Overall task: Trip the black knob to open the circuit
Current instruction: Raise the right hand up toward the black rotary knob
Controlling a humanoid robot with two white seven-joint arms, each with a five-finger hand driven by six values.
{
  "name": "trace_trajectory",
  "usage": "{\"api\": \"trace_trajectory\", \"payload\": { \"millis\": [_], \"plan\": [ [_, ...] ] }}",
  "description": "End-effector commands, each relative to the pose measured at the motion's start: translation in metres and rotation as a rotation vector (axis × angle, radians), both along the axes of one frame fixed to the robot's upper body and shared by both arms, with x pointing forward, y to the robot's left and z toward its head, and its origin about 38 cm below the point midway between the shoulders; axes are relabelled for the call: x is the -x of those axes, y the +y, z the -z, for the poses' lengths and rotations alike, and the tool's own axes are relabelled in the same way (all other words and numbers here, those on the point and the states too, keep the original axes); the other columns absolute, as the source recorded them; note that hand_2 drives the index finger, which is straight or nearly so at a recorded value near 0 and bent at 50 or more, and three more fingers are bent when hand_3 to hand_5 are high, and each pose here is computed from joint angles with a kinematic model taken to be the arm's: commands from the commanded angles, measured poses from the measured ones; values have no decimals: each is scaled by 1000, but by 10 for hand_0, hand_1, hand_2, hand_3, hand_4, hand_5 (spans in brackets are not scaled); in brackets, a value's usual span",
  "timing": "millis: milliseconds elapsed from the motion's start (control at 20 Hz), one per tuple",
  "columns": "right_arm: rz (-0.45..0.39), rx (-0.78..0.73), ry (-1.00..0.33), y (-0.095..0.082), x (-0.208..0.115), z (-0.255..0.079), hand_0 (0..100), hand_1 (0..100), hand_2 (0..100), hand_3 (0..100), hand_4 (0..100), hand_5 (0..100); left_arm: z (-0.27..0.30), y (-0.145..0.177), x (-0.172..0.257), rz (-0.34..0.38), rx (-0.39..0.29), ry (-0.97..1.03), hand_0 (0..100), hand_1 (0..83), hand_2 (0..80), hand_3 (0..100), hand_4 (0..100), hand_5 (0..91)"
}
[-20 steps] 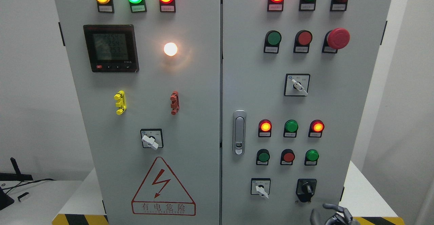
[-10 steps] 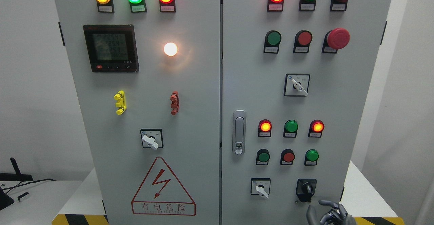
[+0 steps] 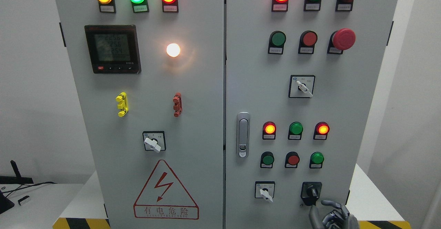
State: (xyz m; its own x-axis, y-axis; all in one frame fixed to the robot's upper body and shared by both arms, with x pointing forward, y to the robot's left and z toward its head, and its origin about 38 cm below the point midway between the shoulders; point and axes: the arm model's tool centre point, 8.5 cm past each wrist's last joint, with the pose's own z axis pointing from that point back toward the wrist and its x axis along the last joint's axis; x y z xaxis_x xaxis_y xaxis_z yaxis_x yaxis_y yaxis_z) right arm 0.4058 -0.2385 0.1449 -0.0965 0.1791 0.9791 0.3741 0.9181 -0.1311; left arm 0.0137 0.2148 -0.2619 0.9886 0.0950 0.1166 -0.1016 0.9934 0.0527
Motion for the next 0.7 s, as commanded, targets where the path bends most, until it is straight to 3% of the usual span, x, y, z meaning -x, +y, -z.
{"api": "trace_trajectory", "payload": {
  "millis": [0, 651],
  "plan": [
    [-29, 2, 13, 11, -5, 3, 403, 753, 446, 868, 907, 1000, 0, 1, 0, -5, -2, 0, 120, 389, 0, 0, 0, 0],
    [-39, 2, 6, 15, -6, 1, 428, 768, 458, 867, 907, 1000, 0, 0, 0, -5, 0, 0, 120, 389, 0, 0, 0, 0]
  ]
}}
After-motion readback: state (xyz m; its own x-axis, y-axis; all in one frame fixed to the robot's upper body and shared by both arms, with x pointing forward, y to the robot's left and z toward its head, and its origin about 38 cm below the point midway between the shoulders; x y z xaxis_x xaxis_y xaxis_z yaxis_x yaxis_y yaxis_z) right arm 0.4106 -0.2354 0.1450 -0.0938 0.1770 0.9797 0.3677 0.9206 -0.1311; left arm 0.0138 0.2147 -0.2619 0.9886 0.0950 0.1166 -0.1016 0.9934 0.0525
